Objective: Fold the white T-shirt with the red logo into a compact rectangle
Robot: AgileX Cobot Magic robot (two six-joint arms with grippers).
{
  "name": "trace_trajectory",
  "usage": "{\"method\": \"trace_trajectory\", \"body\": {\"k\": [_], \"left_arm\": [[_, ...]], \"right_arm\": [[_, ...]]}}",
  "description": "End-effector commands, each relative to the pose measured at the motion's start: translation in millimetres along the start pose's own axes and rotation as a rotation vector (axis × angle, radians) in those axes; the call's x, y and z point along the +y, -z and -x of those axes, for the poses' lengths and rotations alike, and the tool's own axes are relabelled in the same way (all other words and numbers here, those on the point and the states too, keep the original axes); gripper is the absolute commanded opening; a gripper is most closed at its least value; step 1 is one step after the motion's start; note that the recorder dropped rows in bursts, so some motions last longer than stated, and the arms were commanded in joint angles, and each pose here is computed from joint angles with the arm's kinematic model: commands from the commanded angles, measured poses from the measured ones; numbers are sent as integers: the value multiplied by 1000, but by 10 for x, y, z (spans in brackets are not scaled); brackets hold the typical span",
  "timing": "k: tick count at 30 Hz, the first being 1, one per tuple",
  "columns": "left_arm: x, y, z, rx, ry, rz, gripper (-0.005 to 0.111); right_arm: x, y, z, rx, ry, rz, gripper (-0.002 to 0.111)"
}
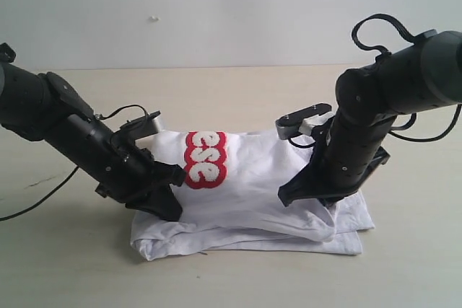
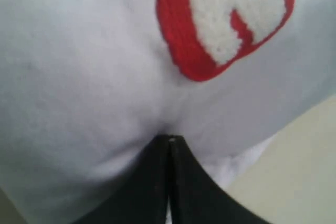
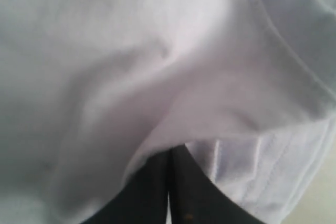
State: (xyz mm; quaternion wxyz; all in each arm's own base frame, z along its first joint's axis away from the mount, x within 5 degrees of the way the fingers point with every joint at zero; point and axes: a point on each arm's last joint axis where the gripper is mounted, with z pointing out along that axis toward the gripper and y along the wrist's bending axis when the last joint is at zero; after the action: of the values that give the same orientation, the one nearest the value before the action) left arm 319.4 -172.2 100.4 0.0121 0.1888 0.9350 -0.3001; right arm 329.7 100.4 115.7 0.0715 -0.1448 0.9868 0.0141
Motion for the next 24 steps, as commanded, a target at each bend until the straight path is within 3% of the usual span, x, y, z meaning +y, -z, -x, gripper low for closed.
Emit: {"method": "trace_trajectory", "body": {"k": [1, 5, 9, 12, 16, 19, 21, 24], "left_arm": [[155, 17, -41, 31, -26, 85, 0], [215, 109, -22, 4, 11, 88, 2], [195, 274, 13, -44, 10, 91, 17], [126, 443, 18, -70, -5, 78, 30], [-23, 666, -37, -51, -30, 20, 33], [-133, 813, -77, -74, -29, 11, 26], [-213, 954, -130, -147, -45, 45, 1], [-340, 1181, -319, -275, -72, 110, 0]], "right_arm": [[36, -12, 32, -34, -5, 48, 0], [42, -5, 40, -44, 9, 54, 0], [24, 76, 51, -67, 38, 33, 0], [-90, 277, 40, -85, 36, -94, 0], [-201, 614, -3, -117, 29, -221, 0], [-198, 835, -16, -179, 19, -219, 0], [-196, 1083, -48, -255, -12, -217, 0], [-183, 1453, -219, -397, -15, -206, 0]]}}
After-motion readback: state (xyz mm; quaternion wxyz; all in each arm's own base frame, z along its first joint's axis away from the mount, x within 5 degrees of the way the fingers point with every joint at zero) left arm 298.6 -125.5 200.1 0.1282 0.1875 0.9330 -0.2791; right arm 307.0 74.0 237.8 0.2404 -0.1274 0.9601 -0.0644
